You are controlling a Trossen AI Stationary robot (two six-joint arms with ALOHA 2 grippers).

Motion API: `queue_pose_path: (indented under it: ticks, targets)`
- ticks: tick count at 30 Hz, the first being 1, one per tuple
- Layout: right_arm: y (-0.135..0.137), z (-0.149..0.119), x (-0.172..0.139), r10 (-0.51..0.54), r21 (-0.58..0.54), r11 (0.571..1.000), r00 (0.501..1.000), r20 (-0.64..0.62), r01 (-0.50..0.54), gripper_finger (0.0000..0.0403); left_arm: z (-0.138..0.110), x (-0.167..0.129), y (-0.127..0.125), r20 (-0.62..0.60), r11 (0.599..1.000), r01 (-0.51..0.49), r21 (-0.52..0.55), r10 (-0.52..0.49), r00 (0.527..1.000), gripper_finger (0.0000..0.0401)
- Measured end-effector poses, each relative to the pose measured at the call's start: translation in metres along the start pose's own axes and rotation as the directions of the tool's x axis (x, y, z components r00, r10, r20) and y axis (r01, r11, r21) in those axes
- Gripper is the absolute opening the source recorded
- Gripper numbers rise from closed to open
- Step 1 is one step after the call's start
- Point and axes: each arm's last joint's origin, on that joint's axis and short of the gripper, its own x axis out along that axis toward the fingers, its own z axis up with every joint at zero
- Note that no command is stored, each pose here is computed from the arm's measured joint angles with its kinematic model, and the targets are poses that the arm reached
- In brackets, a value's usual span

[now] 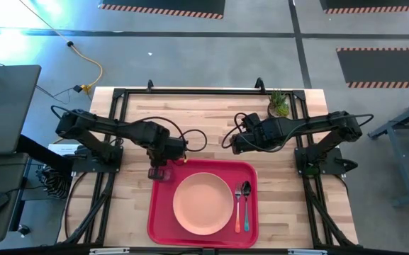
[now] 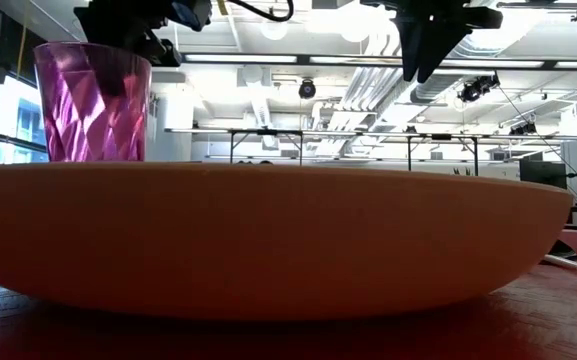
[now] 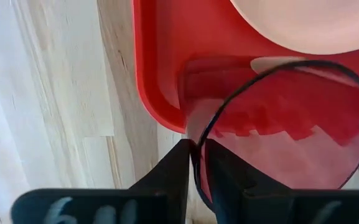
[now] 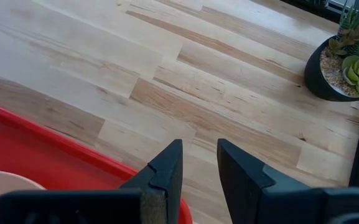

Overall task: Pick and place plate/cup/fork/spoon on tray
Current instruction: Put the purple cup on the red serving tray

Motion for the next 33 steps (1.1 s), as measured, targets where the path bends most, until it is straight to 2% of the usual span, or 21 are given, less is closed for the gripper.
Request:
queue_pose_path:
  ticks: [13,23,33]
  targets:
    - [0.0,0.0,0.0,0.0,0.0,1.0,1.0,0.0,0.0,0.0091,0.0,0.0,0.0,0.0,1.0,0.0,-0.02,0.0,1.0,0.0062]
    - [0.0,0.0,0.0,0.002,0.0,1.0,1.0,-0.005,-0.002,0.0091,0.002,0.0,0.0,0.014,0.999,0.044,-0.024,-0.044,0.999,0.0079]
    - [0.0,0.0,0.0,0.003,0.0,1.0,1.0,-0.008,-0.003,0.0091,0.003,0.0,0.011,0.013,0.996,0.057,-0.066,-0.056,0.998,0.0116]
